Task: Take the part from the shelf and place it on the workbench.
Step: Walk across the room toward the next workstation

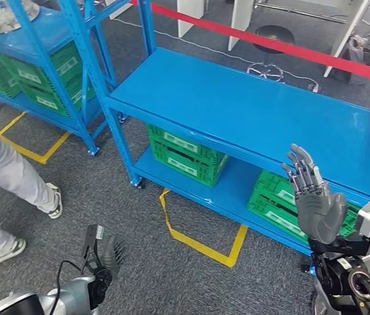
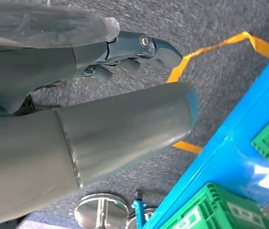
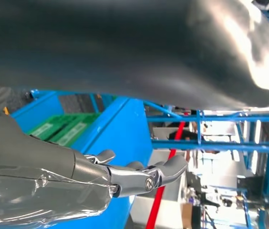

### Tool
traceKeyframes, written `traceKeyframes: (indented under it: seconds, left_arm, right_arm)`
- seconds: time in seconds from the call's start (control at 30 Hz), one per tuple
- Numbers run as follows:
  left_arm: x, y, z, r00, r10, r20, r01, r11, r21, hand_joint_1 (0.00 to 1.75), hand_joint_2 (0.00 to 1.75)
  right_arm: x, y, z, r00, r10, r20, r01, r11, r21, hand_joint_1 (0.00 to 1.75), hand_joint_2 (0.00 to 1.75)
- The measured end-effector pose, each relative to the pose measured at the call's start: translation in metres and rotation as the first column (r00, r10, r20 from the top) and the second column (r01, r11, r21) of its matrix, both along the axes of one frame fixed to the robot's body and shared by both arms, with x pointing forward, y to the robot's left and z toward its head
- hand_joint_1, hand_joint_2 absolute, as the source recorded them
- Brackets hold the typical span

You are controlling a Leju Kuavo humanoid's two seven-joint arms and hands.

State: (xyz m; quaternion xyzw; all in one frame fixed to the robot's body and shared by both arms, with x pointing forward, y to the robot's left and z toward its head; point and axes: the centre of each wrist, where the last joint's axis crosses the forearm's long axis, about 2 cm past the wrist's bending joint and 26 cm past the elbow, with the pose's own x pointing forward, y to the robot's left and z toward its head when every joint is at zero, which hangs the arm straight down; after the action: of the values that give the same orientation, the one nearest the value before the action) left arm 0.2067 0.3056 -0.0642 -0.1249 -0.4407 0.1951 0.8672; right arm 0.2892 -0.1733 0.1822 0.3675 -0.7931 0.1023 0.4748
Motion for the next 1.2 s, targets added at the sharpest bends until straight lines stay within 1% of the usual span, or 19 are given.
traceKeyframes:
  seconds: [0.27,0.43,0.63,0.73,0.93,1.2]
  left_arm:
    - [0.0024,-0.0005,0.0011,1.000,-0.001,0.005,0.001,1.000,-0.001,0.00,0.00]
    - [-0.0015,0.0007,-0.0007,1.000,0.000,-0.003,0.000,1.000,0.001,0.00,0.00]
    - [0.0023,0.0026,0.0011,1.000,0.002,0.004,-0.002,1.000,0.004,0.00,0.00]
    - [0.0044,0.0009,0.0020,1.000,0.001,0.009,-0.001,1.000,0.001,0.00,0.00]
    - [0.0011,0.0007,0.0005,1.000,0.003,0.001,-0.003,1.000,0.004,0.00,0.00]
    - [0.0020,0.0004,0.0009,1.000,0.003,0.003,-0.003,1.000,0.005,0.00,0.00]
  right_arm:
    - [0.0041,-0.0006,0.0022,1.000,-0.013,0.005,0.013,1.000,-0.006,0.00,0.00]
    - [0.0035,-0.0006,-0.0008,1.000,-0.013,-0.006,0.013,1.000,-0.012,0.00,0.00]
    - [0.0038,-0.0006,-0.0009,1.000,-0.014,-0.006,0.014,1.000,-0.012,0.00,0.00]
    - [0.0042,-0.0011,-0.0009,1.000,-0.021,-0.007,0.021,1.000,-0.013,0.00,0.00]
    - [0.0030,-0.0014,-0.0048,0.999,-0.044,-0.017,0.043,0.999,-0.028,0.00,0.00]
    - [0.0033,-0.0020,-0.0058,0.998,-0.061,-0.020,0.060,0.998,-0.033,0.00,0.00]
